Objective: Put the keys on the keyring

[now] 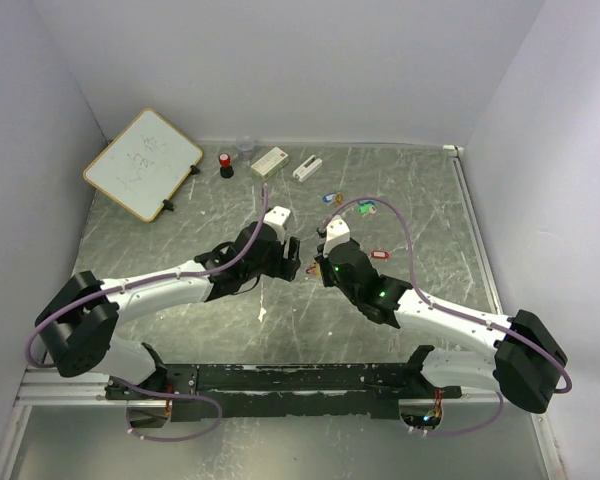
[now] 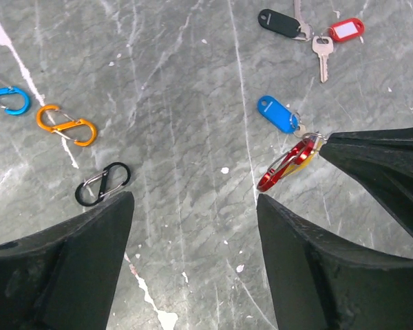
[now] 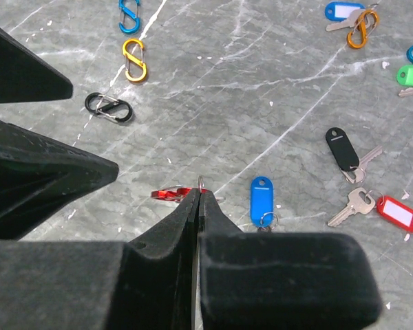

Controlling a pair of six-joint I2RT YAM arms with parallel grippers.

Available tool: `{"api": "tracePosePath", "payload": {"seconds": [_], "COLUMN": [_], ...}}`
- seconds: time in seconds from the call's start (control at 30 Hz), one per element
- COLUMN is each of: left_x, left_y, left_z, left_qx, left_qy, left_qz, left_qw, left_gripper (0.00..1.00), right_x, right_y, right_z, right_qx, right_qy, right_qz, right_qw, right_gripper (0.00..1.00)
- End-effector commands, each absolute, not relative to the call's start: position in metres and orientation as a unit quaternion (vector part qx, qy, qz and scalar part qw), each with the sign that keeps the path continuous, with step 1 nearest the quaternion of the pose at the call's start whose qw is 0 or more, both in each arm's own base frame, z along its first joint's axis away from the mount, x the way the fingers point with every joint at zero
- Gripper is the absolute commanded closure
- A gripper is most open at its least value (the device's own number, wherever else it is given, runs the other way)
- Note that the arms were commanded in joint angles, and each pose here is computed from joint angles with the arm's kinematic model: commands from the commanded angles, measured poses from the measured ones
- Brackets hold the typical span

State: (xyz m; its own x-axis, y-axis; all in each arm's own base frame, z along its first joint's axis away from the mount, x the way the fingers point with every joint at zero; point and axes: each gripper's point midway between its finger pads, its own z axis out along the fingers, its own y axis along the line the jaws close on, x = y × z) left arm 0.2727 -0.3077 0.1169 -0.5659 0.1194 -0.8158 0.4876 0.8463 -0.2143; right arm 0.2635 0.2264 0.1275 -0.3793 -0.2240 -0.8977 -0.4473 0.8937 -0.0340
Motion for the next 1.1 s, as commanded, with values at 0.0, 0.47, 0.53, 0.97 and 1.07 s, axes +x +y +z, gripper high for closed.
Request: {"api": "tracePosePath", "payload": {"seconds": [0.0, 0.47, 0.53, 0.97, 1.07], "left_x": [0.282, 0.288, 0.289, 0.288, 0.287], "left_y": [-0.294, -0.262, -0.255, -0.235, -0.234], "left_z": [0.132, 0.139, 0.140, 0.149, 0.152], "left_qx": [0.129, 0.066, 0.055, 0.029, 0.025], "left_qy": [0.851, 0.850, 0.849, 0.838, 0.834], "left_qz": [-0.212, -0.178, -0.169, -0.156, -0.163], "left_qw": [0.462, 0.492, 0.498, 0.522, 0.526], "left_gripper": [0.15, 0.01, 0.01, 0.01, 0.01], "right_x": [0.264, 0.269, 0.270, 0.314, 0.335], "right_y": [0.224, 0.224, 0.224, 0.203, 0.189], "right_z": [0.133, 0.136, 0.136, 0.144, 0.145], "right_qx": [-0.198, -0.194, -0.191, -0.103, -0.075], "right_qy": [0.819, 0.821, 0.822, 0.840, 0.843], "right_qz": [0.105, 0.094, 0.091, 0.021, 0.028], "right_qw": [0.528, 0.529, 0.529, 0.532, 0.531], "right_gripper": [1.00, 1.00, 1.00, 1.00, 1.00]}}
